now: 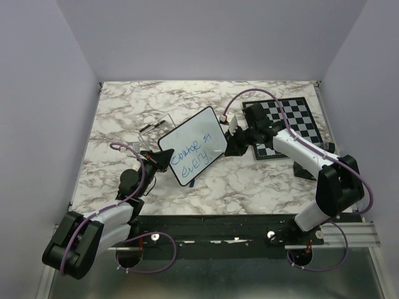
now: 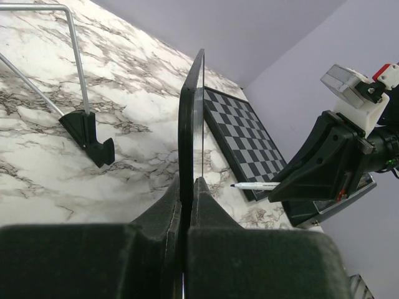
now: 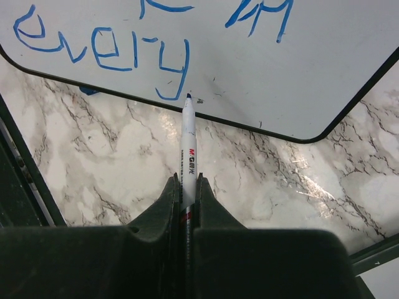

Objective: Write a sentence on the whiteboard

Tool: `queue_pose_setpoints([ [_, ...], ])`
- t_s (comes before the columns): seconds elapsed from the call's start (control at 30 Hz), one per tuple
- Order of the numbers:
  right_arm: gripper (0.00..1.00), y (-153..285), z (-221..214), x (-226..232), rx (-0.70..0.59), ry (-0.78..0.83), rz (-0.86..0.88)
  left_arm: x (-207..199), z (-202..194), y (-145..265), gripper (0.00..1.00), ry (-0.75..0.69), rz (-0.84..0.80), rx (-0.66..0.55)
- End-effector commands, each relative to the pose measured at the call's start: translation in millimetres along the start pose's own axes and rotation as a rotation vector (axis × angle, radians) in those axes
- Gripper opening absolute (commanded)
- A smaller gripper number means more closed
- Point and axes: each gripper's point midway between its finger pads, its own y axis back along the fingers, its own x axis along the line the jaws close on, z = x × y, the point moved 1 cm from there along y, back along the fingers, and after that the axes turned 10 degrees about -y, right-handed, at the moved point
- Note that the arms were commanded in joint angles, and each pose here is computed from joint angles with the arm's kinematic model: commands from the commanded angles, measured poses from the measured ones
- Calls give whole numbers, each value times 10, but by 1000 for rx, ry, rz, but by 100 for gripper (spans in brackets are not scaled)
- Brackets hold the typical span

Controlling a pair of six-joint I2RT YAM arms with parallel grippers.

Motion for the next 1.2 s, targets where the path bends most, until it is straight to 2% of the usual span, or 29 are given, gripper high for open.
queue_pose_setpoints([
  [0.0,0,17,39,-28,-30,21,8,47,-193,159,0,-20,-10,49],
  [1.17,0,-249,185,-292,-19,-29,-27,43,-255,131,0,-25,-16,87],
])
